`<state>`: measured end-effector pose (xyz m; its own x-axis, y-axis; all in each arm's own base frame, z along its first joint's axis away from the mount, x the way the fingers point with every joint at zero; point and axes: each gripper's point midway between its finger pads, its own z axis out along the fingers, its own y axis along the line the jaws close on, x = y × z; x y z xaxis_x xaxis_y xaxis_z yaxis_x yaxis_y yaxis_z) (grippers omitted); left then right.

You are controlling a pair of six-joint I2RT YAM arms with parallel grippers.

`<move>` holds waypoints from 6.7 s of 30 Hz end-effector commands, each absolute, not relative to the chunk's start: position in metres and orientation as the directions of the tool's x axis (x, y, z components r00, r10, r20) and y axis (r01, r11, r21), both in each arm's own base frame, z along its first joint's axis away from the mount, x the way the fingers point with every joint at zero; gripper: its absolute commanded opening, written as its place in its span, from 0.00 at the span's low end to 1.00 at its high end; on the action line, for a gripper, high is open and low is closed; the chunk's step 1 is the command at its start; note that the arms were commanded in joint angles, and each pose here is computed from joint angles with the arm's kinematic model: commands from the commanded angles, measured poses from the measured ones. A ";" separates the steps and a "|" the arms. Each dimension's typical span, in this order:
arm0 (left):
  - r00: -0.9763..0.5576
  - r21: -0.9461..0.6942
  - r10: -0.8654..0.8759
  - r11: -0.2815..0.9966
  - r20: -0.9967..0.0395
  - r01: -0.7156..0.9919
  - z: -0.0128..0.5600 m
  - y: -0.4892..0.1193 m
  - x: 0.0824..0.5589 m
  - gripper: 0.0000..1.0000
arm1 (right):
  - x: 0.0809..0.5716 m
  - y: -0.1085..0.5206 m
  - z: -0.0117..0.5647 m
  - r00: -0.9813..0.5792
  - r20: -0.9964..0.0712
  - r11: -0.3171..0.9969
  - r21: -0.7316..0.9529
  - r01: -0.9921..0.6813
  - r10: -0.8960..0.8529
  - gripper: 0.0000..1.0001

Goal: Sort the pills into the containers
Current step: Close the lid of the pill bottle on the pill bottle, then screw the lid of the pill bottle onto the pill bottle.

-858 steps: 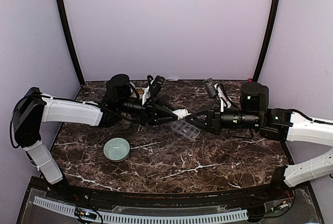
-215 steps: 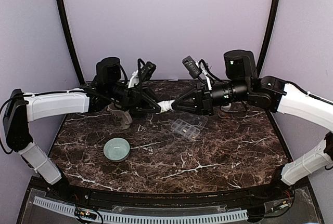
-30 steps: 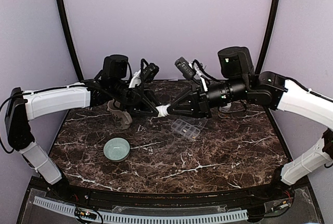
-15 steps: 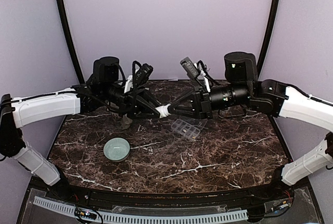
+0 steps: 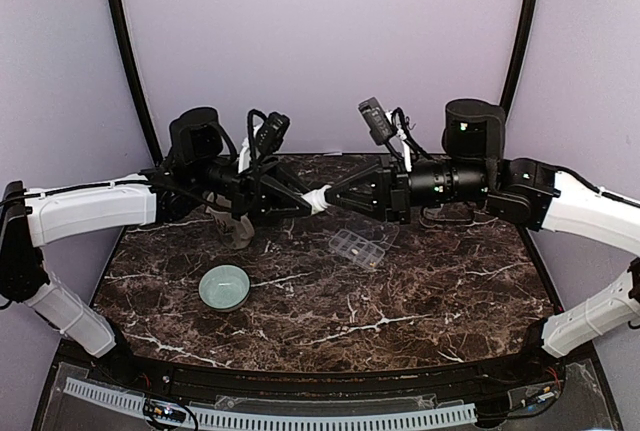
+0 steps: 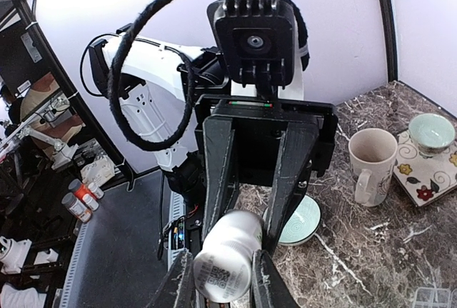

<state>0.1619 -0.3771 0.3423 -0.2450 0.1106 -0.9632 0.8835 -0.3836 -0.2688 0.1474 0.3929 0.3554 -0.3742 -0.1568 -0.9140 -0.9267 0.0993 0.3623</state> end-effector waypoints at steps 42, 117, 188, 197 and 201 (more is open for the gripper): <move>-0.303 -0.273 0.050 -0.590 -0.952 0.760 0.436 -0.409 0.128 0.00 | 0.136 0.395 0.268 -0.132 -0.919 0.132 0.088 -0.987 -0.371 0.09; 0.286 0.207 -0.094 0.484 -0.954 0.850 0.450 -0.399 0.214 0.00 | 0.192 0.402 0.187 -0.690 -0.684 0.695 0.377 -0.612 -0.236 0.22; -0.045 -0.067 0.260 -0.078 -0.965 0.995 0.329 -0.415 0.178 0.00 | 0.155 0.346 0.371 -0.090 -0.986 0.476 0.013 -0.880 -0.139 0.48; -0.045 -0.091 0.268 -0.161 -0.962 0.983 0.327 -0.416 0.165 0.00 | 0.159 0.353 0.371 -0.142 -0.983 0.416 0.082 -0.906 -0.115 0.47; -0.047 -0.101 0.275 -0.183 -0.960 0.978 0.325 -0.416 0.162 0.00 | 0.159 0.355 0.372 -0.163 -0.982 0.387 0.112 -0.915 -0.100 0.47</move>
